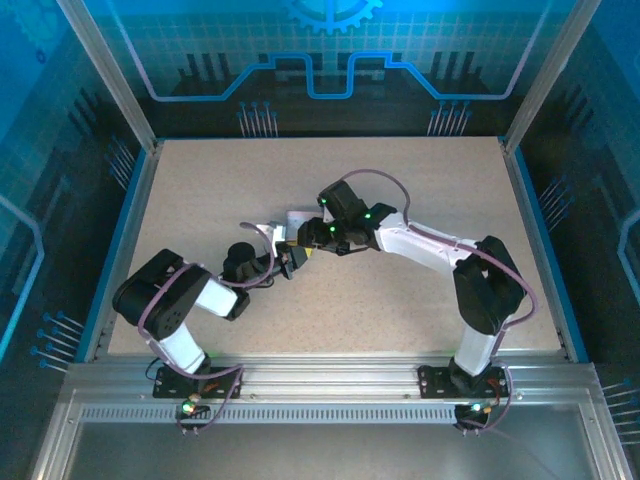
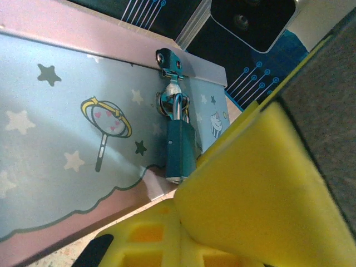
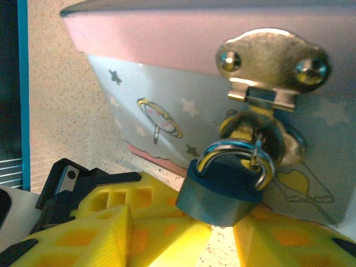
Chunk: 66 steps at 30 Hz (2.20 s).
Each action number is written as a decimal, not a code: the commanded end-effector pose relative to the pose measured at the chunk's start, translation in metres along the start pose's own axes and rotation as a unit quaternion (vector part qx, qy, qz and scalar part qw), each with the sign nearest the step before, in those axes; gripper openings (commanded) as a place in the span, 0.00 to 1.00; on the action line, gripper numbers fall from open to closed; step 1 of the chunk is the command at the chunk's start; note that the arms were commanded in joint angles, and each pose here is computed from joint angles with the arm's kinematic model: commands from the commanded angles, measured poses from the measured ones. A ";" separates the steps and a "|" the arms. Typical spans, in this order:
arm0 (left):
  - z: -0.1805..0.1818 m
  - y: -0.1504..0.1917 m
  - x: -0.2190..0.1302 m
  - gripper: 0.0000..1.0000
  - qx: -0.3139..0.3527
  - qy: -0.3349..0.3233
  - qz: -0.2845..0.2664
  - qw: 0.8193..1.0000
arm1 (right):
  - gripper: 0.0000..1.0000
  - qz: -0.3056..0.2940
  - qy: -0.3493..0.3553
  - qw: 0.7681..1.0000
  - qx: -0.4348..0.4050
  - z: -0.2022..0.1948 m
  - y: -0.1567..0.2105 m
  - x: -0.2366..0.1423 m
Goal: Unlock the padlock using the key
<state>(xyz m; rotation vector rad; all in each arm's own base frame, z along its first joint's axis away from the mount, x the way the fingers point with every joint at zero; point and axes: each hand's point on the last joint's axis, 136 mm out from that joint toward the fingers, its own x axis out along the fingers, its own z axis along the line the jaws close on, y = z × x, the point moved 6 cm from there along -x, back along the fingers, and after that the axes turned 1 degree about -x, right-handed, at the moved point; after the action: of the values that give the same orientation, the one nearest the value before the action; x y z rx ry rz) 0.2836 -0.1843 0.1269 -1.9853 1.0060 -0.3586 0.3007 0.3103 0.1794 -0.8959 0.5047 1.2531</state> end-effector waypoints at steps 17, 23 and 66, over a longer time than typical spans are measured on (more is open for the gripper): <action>-0.011 0.016 -0.004 0.00 0.012 0.030 0.012 0.999 | 0.54 -0.004 0.106 0.994 0.014 -0.019 0.032 -0.002; -0.020 0.019 -0.001 0.00 0.018 0.041 0.015 0.999 | 0.49 -0.029 0.101 0.994 0.030 -0.020 0.038 0.006; -0.046 -0.012 0.003 0.17 0.019 0.087 -0.024 0.996 | 0.00 -0.018 -0.002 0.992 0.124 -0.028 0.039 0.017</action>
<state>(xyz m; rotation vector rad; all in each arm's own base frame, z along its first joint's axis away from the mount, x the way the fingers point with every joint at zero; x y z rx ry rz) 0.2563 -0.1934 0.0979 -1.9862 1.1432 -0.2029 0.2763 0.2972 0.1349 -0.7100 0.6464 1.1042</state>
